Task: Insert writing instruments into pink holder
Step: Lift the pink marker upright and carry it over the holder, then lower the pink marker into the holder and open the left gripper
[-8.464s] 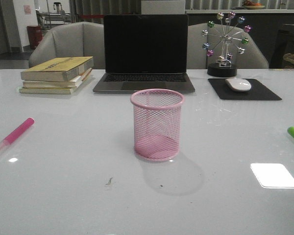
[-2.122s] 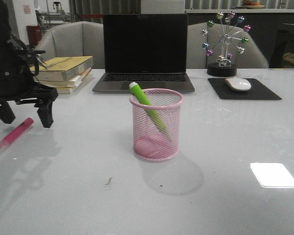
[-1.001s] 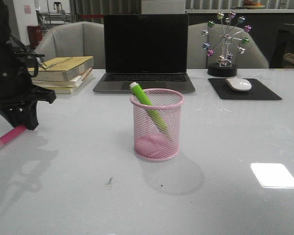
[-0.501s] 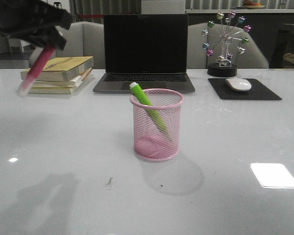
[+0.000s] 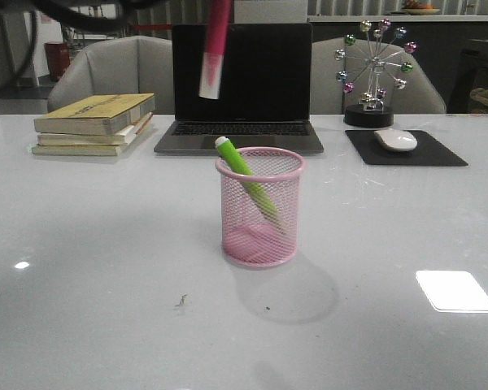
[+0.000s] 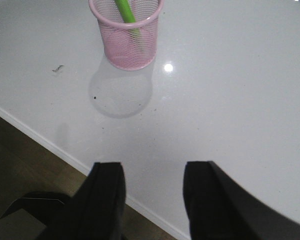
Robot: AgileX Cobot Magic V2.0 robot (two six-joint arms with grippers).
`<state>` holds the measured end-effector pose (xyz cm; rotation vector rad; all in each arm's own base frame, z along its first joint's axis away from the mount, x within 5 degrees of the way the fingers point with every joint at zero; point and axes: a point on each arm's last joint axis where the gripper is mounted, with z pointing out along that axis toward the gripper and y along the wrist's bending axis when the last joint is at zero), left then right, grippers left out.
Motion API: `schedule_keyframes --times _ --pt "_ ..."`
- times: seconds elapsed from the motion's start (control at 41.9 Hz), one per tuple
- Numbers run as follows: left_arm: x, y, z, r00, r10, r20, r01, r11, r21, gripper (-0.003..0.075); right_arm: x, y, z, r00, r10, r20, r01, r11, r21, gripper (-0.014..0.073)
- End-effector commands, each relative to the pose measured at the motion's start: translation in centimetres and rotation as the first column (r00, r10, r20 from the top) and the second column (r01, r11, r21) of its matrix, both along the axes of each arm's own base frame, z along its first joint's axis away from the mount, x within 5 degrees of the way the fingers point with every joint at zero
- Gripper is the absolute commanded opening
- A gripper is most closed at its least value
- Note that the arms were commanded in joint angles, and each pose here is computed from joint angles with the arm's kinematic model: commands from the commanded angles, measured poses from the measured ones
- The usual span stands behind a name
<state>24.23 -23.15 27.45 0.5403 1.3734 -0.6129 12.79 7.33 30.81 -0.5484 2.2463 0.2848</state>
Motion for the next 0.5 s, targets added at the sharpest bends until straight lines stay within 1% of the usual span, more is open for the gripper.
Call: schedule_keyframes --times 0.0,0.072,0.191,0.381,0.429,0.477 --pt "0.0 -1.5 1.7 0.993 -0.02 0.115 0.034 0.993 -0.115 0.0091 0.3 0.1 1.5 0.996 -0.001 0.087 -0.002 0.999 0.042 0.0403" --pt "0.4 -2.8 0.4 0.994 -0.035 0.101 0.046 0.994 -0.101 0.0091 0.3 0.1 1.5 0.996 -0.001 0.087 -0.002 0.999 0.042 0.0403" --pt "1.5 -3.8 -1.9 0.995 -0.035 0.094 0.044 0.995 -0.093 0.0091 0.3 0.1 1.5 0.996 -0.001 0.087 -0.002 0.999 0.042 0.0403" --pt "2.2 -4.6 -5.2 0.994 -0.029 0.107 0.04 0.994 -0.101 0.0091 0.3 0.1 1.5 0.996 -0.001 0.087 -0.002 0.999 0.042 0.0403" --pt "2.3 -4.6 -5.7 0.995 -0.029 0.096 0.038 0.995 -0.092 0.0092 0.3 0.1 1.5 0.996 -0.001 0.087 -0.002 0.999 0.042 0.0403" --pt "2.4 -4.7 -6.0 0.996 -0.028 0.085 0.035 0.996 -0.083 0.0111 0.3 0.1 1.5 0.996 -0.001 0.087 -0.002 0.999 0.042 0.0403"
